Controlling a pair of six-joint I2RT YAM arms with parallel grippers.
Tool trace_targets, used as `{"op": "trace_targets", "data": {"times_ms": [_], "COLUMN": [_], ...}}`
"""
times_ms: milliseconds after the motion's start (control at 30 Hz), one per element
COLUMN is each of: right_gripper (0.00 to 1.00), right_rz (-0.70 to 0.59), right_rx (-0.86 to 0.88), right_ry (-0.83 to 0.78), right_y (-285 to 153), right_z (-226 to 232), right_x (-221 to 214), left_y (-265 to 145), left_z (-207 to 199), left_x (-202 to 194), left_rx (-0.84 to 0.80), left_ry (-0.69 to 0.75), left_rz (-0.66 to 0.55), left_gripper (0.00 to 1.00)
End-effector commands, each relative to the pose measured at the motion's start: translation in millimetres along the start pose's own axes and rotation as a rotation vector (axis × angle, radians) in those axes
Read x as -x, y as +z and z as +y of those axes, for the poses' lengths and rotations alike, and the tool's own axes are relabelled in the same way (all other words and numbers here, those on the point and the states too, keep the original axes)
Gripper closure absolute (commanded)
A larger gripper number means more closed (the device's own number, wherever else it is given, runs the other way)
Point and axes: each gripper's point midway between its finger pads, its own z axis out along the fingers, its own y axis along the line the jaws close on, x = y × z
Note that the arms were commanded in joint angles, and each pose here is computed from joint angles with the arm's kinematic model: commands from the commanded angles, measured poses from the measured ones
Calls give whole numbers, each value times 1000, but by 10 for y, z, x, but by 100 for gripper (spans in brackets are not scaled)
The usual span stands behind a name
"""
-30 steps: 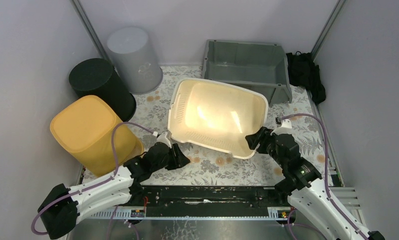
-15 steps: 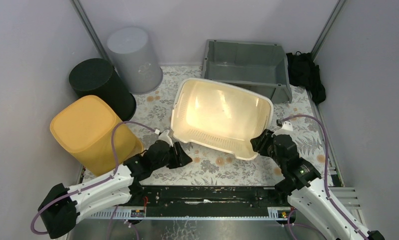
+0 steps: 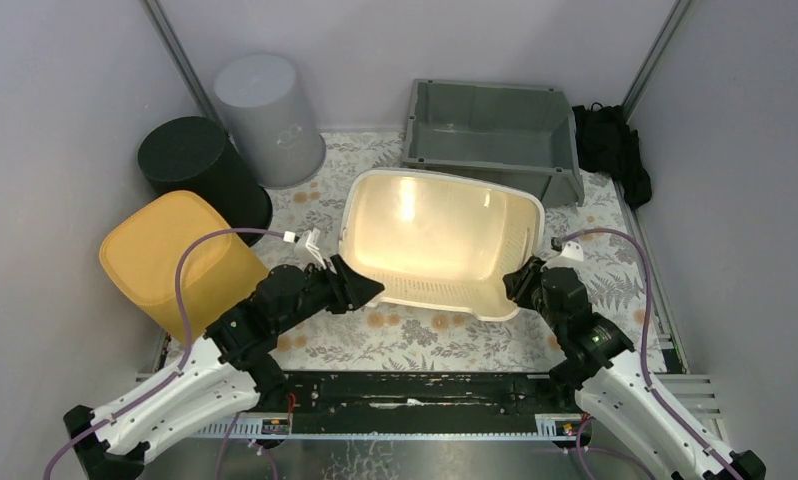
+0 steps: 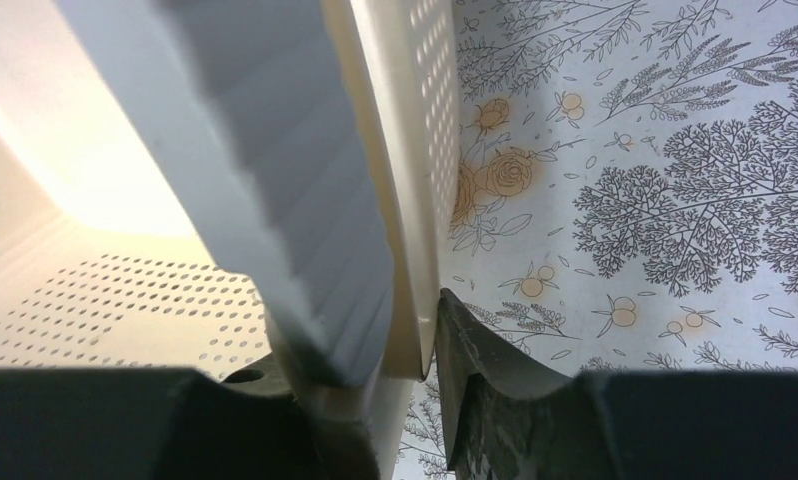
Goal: Turn the large container upside down
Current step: Turn the container upside down at the center of the board.
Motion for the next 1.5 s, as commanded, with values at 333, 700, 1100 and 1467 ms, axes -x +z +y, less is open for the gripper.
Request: {"op": "trace_targets", "data": {"times_ms": [333, 700, 1100, 1467], "right_gripper": [100, 60, 35, 23], "right_rz": [15, 68, 202, 373], "right_rx": [26, 62, 128, 337], "right_ry": [38, 51, 50, 43], "right_y": [-16, -19, -145, -469], "right_z": [46, 123, 282, 753], "right_x": [-57, -149, -304, -330], "left_y": [375, 390, 486, 578], "left_z": [495, 989, 1184, 1272], "left_x": [10, -245, -379, -417], "left_rx": [192, 289, 332, 361], "left_ry": [132, 130, 125, 144], "left_rz": [-40, -23, 4, 21], "left_gripper": [46, 47, 46, 46]}}
